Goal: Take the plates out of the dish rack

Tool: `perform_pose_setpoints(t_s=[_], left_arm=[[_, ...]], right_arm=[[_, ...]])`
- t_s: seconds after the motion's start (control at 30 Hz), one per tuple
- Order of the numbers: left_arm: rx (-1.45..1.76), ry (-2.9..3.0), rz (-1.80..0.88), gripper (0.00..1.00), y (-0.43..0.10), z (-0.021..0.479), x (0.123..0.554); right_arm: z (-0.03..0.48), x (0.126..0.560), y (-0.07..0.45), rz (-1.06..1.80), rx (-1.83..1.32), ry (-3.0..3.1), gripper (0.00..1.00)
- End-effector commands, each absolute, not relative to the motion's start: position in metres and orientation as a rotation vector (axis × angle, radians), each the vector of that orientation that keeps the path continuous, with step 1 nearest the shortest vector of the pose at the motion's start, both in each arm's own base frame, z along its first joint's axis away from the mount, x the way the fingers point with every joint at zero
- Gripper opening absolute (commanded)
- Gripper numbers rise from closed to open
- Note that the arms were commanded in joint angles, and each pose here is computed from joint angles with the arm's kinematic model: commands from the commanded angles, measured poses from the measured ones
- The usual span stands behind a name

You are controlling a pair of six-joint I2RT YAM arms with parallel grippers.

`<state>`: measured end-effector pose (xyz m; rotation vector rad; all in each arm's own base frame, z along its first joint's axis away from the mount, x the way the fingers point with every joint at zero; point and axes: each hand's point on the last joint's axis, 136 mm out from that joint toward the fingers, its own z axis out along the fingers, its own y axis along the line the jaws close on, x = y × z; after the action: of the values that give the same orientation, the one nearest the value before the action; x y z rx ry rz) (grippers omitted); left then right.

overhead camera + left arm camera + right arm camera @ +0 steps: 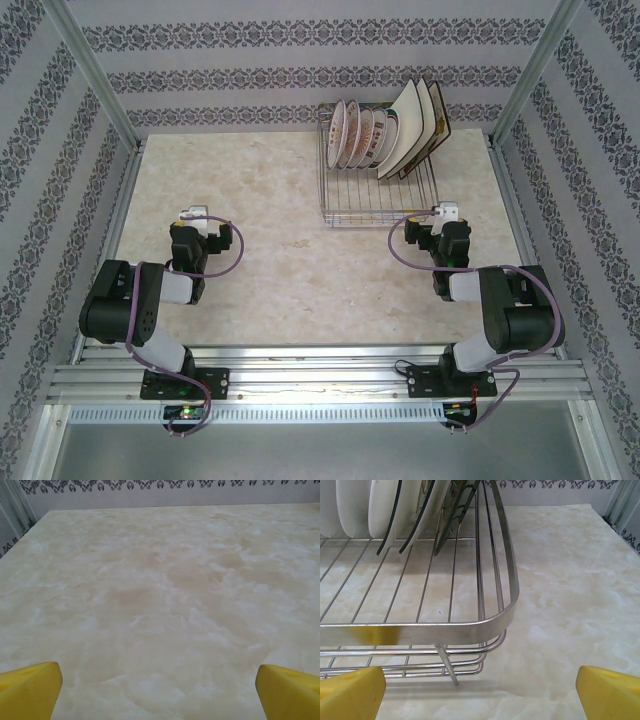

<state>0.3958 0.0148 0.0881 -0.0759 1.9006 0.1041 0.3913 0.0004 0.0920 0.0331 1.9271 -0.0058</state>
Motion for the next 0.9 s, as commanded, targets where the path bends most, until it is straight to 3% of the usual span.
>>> perform_pose_setpoints(t_s=[0.0,0.43,0.7,0.87], left_arm=[[-0.096,1.882,0.119,1.00,0.020,0.101,0.395],[-0.112,2.024,0.098,1.00,0.002,0.192,0.361],[-0.216,2.357,0.152,1.00,0.009,0.237,0.363],[-0.188,2.521,0.016,1.00,-0.011,0.243,0.395]], right_arm=[[0.122,0.392,0.000,-0.005,0.034,1.841,0.98],[0.228,0.315,-0.010,-0.169,0.167,1.933,0.98],[0.319,0.367,0.040,-0.041,0.104,2.237,0.98],[0.335,0.425,0.090,0.016,0.054,2.331,0.98]])
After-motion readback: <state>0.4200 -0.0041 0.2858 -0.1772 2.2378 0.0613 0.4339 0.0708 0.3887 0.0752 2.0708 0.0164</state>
